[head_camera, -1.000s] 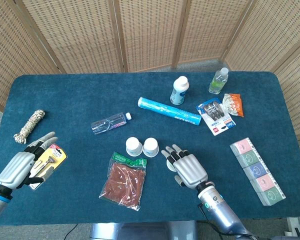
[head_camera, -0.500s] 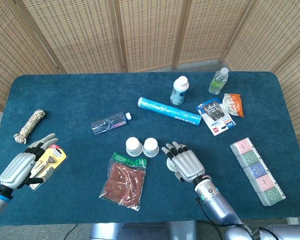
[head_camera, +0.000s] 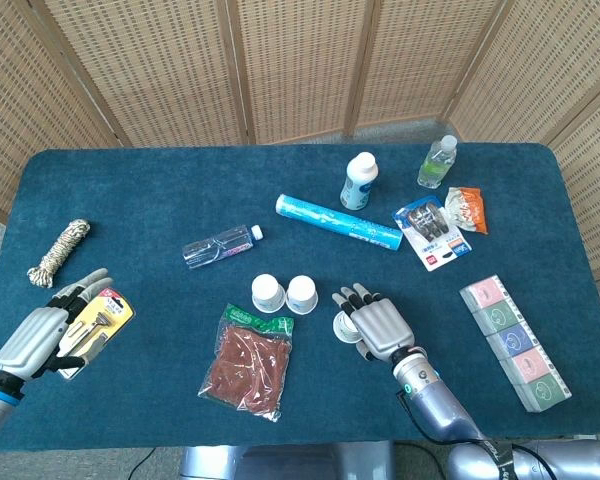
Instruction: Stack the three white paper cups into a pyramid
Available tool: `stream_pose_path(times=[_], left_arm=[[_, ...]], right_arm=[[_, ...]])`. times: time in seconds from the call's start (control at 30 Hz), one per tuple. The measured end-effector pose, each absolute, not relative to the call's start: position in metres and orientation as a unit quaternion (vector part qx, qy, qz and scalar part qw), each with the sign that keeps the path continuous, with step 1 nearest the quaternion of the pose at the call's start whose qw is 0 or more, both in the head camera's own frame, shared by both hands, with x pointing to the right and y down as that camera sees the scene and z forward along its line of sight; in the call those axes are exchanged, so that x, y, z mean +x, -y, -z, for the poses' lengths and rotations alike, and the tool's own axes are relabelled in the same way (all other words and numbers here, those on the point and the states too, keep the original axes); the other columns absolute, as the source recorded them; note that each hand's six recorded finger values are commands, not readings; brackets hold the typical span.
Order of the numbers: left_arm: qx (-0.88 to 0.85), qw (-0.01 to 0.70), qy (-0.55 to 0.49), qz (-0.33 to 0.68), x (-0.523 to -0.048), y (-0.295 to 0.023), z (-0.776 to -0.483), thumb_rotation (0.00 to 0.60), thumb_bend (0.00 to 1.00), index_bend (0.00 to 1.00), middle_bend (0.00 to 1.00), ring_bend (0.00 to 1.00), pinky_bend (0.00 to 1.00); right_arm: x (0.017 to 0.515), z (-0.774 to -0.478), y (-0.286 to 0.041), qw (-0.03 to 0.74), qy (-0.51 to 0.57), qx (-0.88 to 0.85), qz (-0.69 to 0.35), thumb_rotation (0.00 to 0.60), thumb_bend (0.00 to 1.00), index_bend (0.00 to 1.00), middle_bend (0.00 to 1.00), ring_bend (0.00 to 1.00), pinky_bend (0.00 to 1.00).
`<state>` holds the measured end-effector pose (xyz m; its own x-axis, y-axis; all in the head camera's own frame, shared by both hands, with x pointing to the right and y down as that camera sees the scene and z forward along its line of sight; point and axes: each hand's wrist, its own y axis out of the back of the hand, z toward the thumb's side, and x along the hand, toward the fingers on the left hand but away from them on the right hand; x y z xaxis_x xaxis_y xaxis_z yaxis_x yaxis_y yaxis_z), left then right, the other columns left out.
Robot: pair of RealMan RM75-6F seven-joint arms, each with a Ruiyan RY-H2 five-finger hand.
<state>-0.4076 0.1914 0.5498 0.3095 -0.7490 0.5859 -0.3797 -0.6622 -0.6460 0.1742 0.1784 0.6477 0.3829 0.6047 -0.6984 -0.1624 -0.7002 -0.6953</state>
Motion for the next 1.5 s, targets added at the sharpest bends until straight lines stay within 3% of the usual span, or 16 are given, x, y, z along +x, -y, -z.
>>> stream_pose_path(times=[0.2,0.43,0.93,1.5], left_arm=[[-0.782,0.200,-0.362,0.466,-0.410,-0.192,-0.548,0.600,0.49,0.00,0.00,0.00,0.09],[-0.783,0.195,-0.360,0.469,-0.411,-0.195,-0.549,0.600,0.49,0.00,0.00,0.00,0.10],[-0.782,0.194,-0.362,0.469,-0.412,-0.194,-0.550,0.600,0.49,0.00,0.00,0.00,0.10],[-0.775,0.201,-0.371,0.471,-0.417,-0.195,-0.541,0.600,0.49,0.00,0.00,0.00,0.10]], right_arm=[[0.177,-0.653,-0.175,0.359,0.152,-0.749,-0.536,0.600,0.45,0.13,0.05,0.00,0.55],[0.177,-0.660,-0.172,0.355,0.163,-0.754,-0.528,0.600,0.47,0.27,0.19,0.14,0.72],[0.177,-0.647,-0.173,0.355,0.174,-0.762,-0.514,0.600,0.46,0.32,0.22,0.17,0.73],[0.144,-0.585,-0.147,0.346,0.194,-0.796,-0.457,0.600,0.45,0.31,0.21,0.18,0.74]])
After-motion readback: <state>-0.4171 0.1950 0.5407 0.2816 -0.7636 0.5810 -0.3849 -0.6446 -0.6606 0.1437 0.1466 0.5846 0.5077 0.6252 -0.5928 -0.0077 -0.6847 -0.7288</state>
